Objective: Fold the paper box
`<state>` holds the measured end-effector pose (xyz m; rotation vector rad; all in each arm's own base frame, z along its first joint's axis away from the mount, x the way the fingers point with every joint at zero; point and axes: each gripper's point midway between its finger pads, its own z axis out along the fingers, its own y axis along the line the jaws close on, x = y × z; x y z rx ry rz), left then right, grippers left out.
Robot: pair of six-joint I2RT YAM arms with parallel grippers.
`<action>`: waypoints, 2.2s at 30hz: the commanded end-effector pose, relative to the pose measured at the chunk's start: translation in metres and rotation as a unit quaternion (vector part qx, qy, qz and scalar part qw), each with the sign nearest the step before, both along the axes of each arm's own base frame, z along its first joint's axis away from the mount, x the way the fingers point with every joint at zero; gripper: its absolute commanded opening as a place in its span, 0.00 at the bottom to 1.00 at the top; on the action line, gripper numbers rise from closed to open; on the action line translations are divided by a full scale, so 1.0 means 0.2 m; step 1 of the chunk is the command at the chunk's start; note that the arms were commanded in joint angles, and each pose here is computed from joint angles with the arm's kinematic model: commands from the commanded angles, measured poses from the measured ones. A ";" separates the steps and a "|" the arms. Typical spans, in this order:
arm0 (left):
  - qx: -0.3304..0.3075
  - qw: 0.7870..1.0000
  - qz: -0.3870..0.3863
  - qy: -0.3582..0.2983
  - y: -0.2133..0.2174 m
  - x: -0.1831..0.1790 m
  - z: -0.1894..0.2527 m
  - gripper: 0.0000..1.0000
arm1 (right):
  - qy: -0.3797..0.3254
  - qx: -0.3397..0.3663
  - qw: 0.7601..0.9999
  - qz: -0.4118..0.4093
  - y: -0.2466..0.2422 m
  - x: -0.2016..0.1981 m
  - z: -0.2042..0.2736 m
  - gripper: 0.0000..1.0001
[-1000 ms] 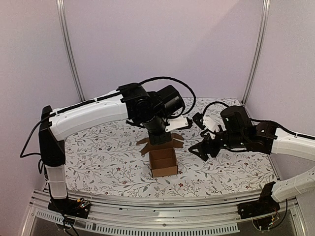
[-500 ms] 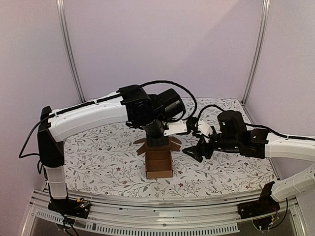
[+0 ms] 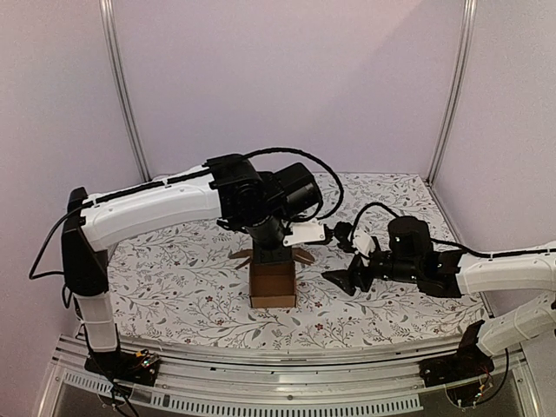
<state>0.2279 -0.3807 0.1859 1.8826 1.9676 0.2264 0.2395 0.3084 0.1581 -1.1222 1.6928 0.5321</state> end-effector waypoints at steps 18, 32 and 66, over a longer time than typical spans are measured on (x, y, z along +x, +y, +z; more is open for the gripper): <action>-0.115 0.992 -0.040 0.028 -0.12 -0.17 0.23 0.00 | -0.009 0.065 0.997 0.036 -0.02 -0.11 0.12 0.76; -0.119 0.992 -0.042 0.031 -0.13 -0.17 0.23 0.00 | 0.023 0.070 0.995 0.072 0.09 -0.11 0.08 0.37; -0.218 0.975 0.002 -0.039 -0.10 -0.06 0.41 0.53 | 0.027 0.062 0.994 0.084 0.08 -0.16 0.05 0.00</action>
